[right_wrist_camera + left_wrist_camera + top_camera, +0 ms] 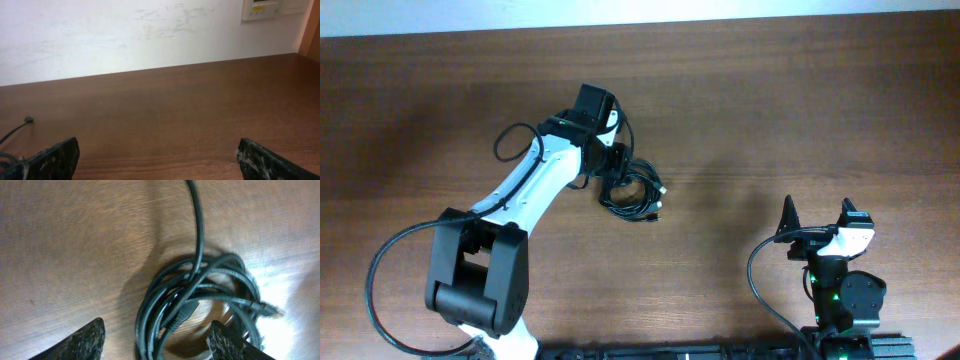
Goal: Untangle cables
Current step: 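Lift the cable coil with the left gripper and raise it up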
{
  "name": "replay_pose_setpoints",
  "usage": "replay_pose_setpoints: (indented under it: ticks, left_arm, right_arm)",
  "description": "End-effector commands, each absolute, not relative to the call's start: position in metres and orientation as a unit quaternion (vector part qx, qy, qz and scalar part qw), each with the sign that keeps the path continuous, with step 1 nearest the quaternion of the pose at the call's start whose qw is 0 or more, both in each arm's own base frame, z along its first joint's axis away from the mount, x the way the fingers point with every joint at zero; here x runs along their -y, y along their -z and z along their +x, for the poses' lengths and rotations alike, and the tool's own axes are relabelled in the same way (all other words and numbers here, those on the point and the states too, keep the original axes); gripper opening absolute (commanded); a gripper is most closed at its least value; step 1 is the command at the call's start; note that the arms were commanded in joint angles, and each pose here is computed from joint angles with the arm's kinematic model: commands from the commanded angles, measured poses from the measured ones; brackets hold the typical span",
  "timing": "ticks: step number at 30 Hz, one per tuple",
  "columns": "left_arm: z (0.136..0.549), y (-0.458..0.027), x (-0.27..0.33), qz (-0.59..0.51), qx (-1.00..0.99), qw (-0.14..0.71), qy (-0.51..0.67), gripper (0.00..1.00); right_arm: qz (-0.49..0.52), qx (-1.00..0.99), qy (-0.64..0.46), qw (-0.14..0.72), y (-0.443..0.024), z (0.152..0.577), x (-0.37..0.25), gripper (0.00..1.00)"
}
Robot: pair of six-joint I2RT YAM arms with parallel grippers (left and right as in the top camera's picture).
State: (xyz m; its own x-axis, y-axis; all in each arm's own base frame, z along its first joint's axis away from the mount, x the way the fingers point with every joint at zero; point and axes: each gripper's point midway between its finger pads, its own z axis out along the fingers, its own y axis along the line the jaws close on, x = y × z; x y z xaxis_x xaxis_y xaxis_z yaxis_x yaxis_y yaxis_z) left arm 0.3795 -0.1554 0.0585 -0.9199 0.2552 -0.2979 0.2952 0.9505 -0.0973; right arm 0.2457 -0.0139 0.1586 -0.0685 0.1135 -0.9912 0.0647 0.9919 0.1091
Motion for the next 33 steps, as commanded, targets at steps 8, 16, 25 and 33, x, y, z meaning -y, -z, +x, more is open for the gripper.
replay_pose_setpoints:
  ticks: [8, 16, 25, 33]
  left_arm:
    - [0.38, -0.066, 0.153, 0.241, -0.956, 0.159, 0.05, 0.49]
    - [0.373, -0.041, 0.148, 0.24, -0.961, 0.13, 0.039, 0.45]
    - [0.376, -0.01, 0.14, 0.237, -0.966, 0.106, 0.013, 0.34]
    - [0.367, 0.005, 0.137, 0.236, -0.968, 0.084, 0.012, 0.2]
  right_arm:
    - [0.07, -0.731, -0.017, 0.679, -0.156, 0.246, 0.017, 0.99]
    - [0.07, -0.731, -0.017, 0.679, -0.156, 0.246, 0.017, 0.99]
    - [0.07, -0.731, -0.017, 0.679, -0.156, 0.246, 0.017, 0.99]
    - [0.07, -0.731, -0.017, 0.679, -0.156, 0.246, 0.017, 0.99]
